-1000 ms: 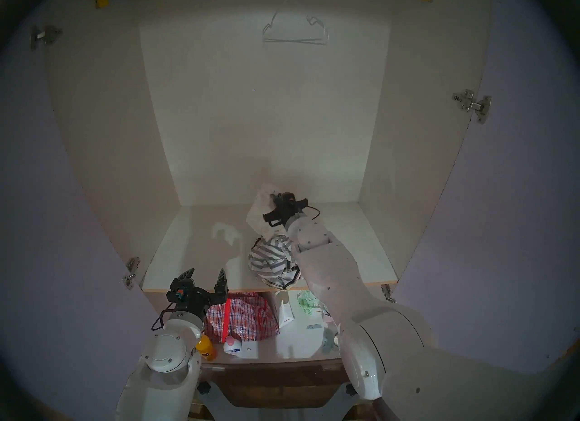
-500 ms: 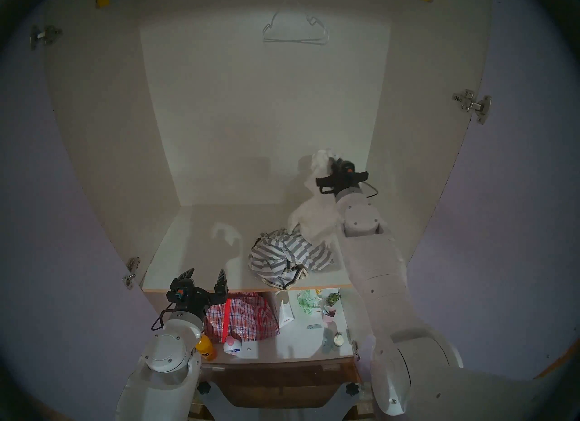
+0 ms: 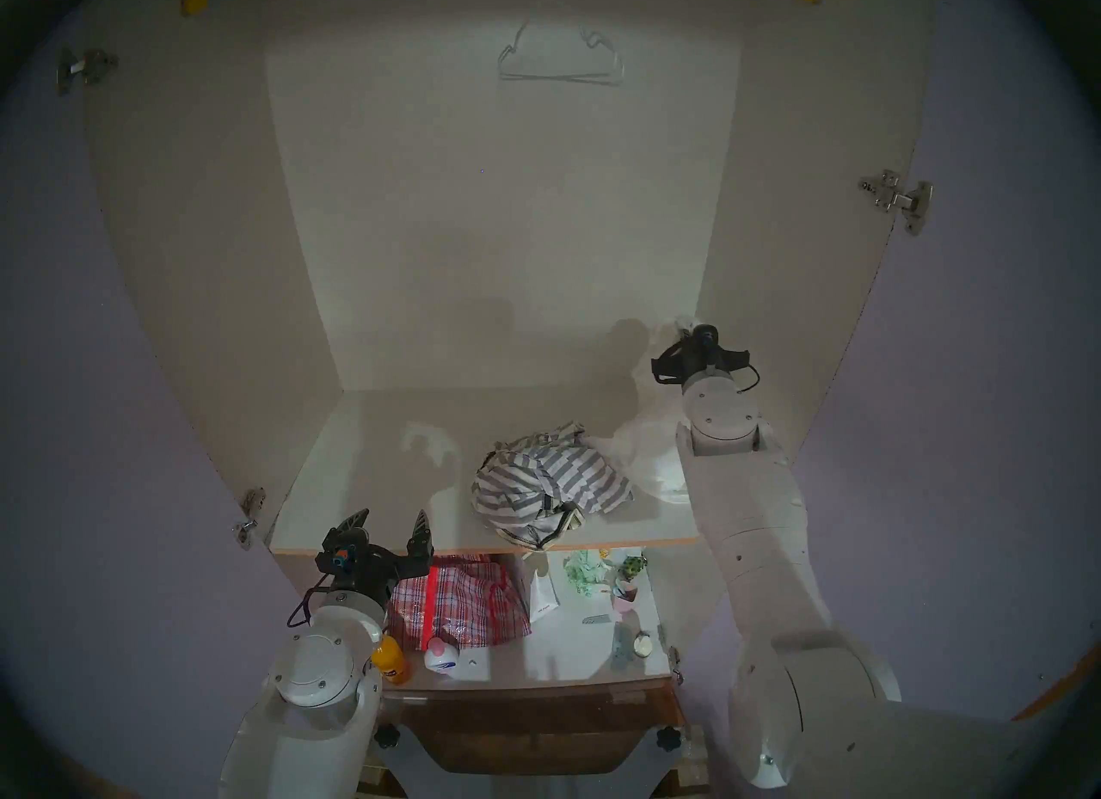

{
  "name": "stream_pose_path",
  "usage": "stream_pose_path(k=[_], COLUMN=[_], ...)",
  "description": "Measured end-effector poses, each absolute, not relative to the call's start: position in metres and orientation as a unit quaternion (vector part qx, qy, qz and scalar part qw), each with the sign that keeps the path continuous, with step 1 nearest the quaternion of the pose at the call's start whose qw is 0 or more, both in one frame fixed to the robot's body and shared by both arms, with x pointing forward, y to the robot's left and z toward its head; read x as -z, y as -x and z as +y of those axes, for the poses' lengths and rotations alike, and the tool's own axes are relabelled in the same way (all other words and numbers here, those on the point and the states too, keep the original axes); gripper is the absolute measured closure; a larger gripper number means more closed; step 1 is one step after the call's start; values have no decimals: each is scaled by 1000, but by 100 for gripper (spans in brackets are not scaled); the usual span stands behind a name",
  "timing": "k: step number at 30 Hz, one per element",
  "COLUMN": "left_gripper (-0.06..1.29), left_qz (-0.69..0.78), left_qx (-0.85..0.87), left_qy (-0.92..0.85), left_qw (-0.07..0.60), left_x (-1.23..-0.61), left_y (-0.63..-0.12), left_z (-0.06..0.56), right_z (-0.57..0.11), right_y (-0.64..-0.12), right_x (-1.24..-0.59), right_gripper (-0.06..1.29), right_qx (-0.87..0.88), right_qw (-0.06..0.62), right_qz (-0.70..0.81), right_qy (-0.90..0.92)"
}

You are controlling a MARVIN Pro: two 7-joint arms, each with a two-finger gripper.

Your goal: Sort tops into two piles: light colors and dark colors

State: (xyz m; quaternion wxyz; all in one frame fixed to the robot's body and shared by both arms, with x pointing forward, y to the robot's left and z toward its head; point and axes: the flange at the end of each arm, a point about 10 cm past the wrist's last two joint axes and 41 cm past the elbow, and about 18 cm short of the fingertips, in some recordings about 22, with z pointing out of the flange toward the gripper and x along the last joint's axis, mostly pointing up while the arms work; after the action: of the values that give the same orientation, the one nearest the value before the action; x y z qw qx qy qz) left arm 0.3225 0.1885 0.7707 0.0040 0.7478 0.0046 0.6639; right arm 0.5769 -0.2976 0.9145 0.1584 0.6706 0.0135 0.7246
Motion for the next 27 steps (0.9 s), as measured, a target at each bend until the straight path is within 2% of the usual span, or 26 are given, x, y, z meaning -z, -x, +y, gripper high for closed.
stream_pose_path(k=[3,7,13,16,17,18,19,20,24,27], left_gripper=[-2,-2,-2,-2,-2,-2,-2,-2,-2,-2], left_qz=[5,5,5,5,5,5,5,5,5,5], left_qx=[-664,-664,-664,-664,-664,-664,-664,-664,-664,-664], left_qy=[-748,-748,-748,-748,-748,-748,-748,-748,-748,-748], left_qw=[4,4,4,4,4,4,4,4,4,4], left_x=[-771,-771,-771,-771,-771,-771,-770,-770,-770,-770], left_y=[-322,-322,-322,-323,-323,-323,-323,-323,-323,-323], left_z=[189,189,189,189,189,189,189,189,189,188], right_z=[-314,-337,-305,-297,-297,-297,-297,-296,-291,-292], right_y=[-584,-585,-577,-572,-573,-574,-577,-580,-590,-593], right_x=[-908,-881,-798,-777,-776,-777,-781,-787,-813,-838], right_gripper=[125,125,125,125,119,71,13,-2,-2,-2], right_qx=[-714,-685,-558,-504,-493,-485,-484,-490,-524,-548], right_qw=[166,138,14,-34,-42,-45,-44,-39,-42,-63], right_qz=[-8,-65,-199,-242,-247,-246,-241,-230,-204,-238], right_qy=[-680,-712,-806,-829,-833,-838,-840,-840,-826,-799])
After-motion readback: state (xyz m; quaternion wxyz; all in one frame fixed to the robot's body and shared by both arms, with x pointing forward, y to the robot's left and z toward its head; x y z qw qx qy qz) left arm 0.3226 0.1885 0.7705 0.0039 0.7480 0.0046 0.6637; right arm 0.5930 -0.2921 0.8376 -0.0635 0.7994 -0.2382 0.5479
